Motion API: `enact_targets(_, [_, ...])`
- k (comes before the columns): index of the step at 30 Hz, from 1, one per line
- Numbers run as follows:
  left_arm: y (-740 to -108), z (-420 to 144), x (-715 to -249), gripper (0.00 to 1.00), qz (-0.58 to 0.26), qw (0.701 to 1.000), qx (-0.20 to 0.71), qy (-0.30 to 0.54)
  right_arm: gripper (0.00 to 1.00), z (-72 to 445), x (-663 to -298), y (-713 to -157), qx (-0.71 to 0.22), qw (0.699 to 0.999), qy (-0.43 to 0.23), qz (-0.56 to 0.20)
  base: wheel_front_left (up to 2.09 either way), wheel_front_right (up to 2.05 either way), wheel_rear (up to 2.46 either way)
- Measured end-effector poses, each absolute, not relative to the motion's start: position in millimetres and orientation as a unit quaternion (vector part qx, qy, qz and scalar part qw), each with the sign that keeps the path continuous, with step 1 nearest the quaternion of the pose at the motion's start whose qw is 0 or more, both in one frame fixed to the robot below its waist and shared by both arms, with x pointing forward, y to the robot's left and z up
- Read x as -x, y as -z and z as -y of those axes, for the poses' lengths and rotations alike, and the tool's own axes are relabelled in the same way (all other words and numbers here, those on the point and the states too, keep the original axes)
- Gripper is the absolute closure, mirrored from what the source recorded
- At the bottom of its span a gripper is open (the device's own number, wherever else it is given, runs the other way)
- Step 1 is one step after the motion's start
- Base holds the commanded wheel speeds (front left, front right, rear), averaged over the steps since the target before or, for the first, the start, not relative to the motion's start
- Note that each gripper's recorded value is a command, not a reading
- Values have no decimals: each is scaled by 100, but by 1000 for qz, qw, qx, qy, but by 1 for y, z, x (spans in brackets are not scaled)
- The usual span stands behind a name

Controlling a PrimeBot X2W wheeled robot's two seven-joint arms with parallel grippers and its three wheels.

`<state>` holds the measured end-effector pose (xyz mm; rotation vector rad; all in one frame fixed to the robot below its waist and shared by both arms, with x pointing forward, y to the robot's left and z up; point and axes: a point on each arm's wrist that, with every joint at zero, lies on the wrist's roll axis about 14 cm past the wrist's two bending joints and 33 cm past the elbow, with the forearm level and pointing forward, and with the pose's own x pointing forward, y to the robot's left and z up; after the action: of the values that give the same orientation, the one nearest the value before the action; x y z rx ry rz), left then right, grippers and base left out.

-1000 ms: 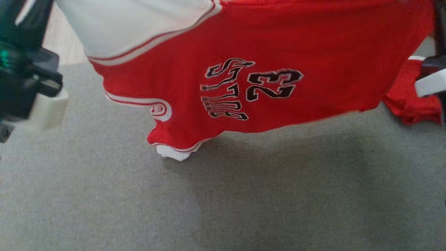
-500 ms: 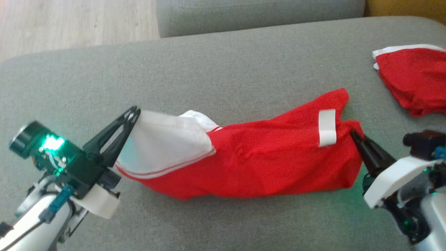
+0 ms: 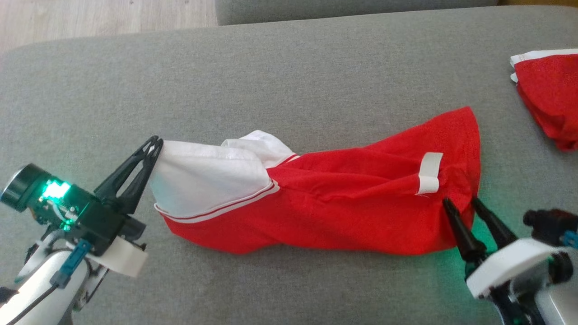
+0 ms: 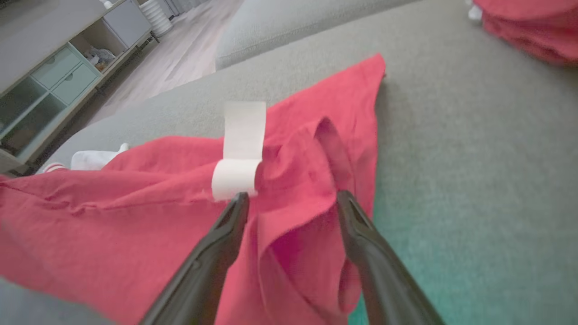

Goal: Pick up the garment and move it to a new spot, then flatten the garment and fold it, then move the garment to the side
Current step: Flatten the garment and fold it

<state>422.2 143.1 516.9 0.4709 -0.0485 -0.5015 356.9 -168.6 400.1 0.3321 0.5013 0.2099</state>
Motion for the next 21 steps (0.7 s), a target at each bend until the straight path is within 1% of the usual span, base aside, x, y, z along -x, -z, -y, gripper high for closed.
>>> enact_targets(2, [-517,-144,-423,100,24,942,-231,244,0,167,-351,-401,-187,944,-104,-252,0,0,0])
enact_targets(5, [-515,-146,-424,100,23,942,-231,242,0,169,-353,-408,-209,941,-104,-244,0,0,0])
enact_targets(10, [-515,-148,-426,100,24,943,-232,238,0,170,-357,-410,-219,939,-107,-242,0,0,0])
enact_targets(13, [-514,-149,-425,100,21,944,-230,236,0,170,-358,-402,-224,934,-105,-256,0,0,0])
enact_targets(21, [-514,-153,-427,100,20,945,-231,231,0,170,-378,-404,-231,934,-111,-248,0,0,0])
